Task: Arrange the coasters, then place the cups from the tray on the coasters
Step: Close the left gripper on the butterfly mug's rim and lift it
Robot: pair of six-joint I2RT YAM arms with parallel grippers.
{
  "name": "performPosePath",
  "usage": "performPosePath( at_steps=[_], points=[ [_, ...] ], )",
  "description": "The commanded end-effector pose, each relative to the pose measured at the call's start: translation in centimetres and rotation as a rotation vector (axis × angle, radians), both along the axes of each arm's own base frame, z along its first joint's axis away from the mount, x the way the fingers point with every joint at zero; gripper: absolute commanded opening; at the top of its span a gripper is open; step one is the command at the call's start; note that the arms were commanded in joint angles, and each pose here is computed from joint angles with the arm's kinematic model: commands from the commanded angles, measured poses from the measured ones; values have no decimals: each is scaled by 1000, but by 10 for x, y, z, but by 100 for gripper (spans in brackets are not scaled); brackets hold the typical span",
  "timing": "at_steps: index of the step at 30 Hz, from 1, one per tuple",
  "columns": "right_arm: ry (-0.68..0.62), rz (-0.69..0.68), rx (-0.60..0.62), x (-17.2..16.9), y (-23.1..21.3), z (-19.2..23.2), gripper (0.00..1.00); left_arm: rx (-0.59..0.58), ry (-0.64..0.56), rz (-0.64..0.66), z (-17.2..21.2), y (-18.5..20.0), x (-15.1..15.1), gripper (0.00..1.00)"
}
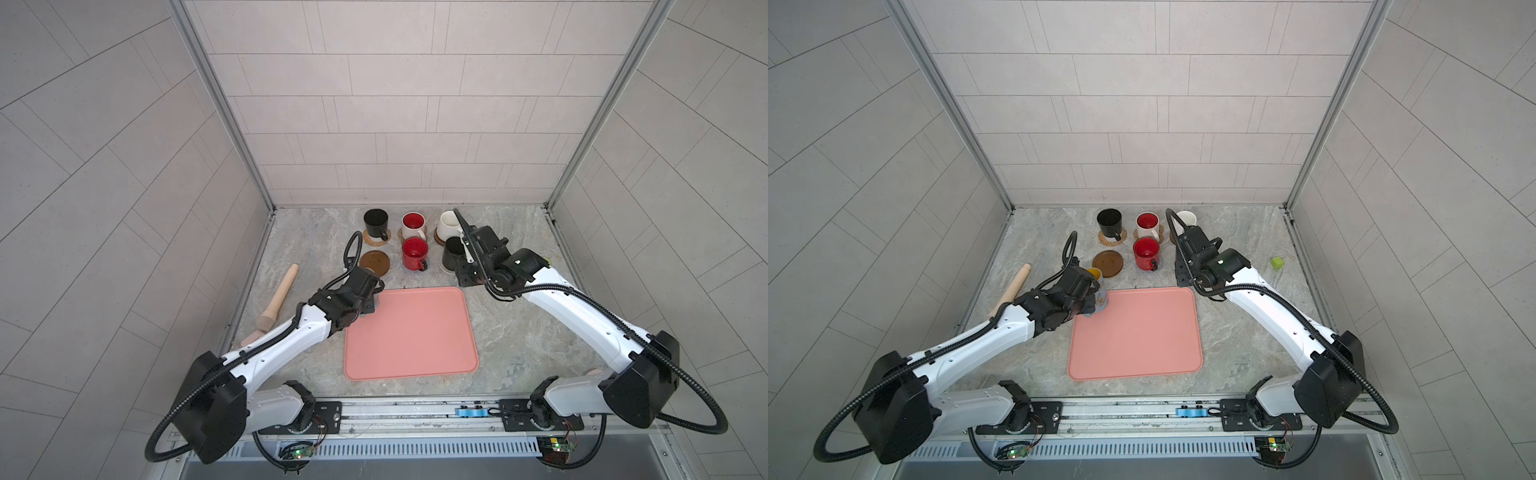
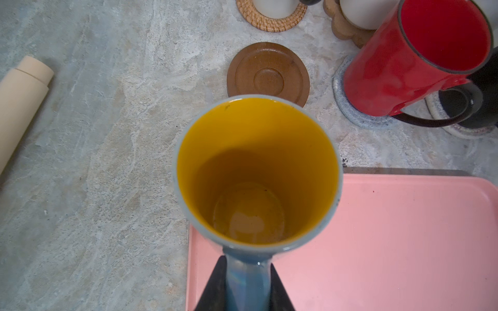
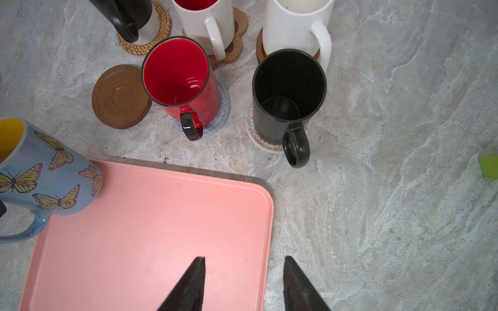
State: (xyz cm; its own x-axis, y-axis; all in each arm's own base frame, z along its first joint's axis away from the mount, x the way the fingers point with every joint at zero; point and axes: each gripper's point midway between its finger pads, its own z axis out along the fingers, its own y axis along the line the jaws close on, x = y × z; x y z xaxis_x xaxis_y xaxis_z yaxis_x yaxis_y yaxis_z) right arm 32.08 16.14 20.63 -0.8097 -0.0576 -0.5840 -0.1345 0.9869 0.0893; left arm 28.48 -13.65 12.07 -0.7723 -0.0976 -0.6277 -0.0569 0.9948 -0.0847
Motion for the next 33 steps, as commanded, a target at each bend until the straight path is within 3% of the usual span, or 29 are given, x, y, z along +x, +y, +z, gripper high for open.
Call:
performPosePath(
  at_steps=[1, 26, 33],
  points=[
    [-28, -24, 2, -1, -8, 8, 50, -19, -91, 19, 17, -4, 11, 1],
    [-33, -29, 14, -4, -9, 10, 50, 3, -53, 3, -1, -9, -2, 1],
    [-33, -30, 14, -5, -10, 10, 50, 12, -126, 4, 17, -9, 6, 0]
  ],
)
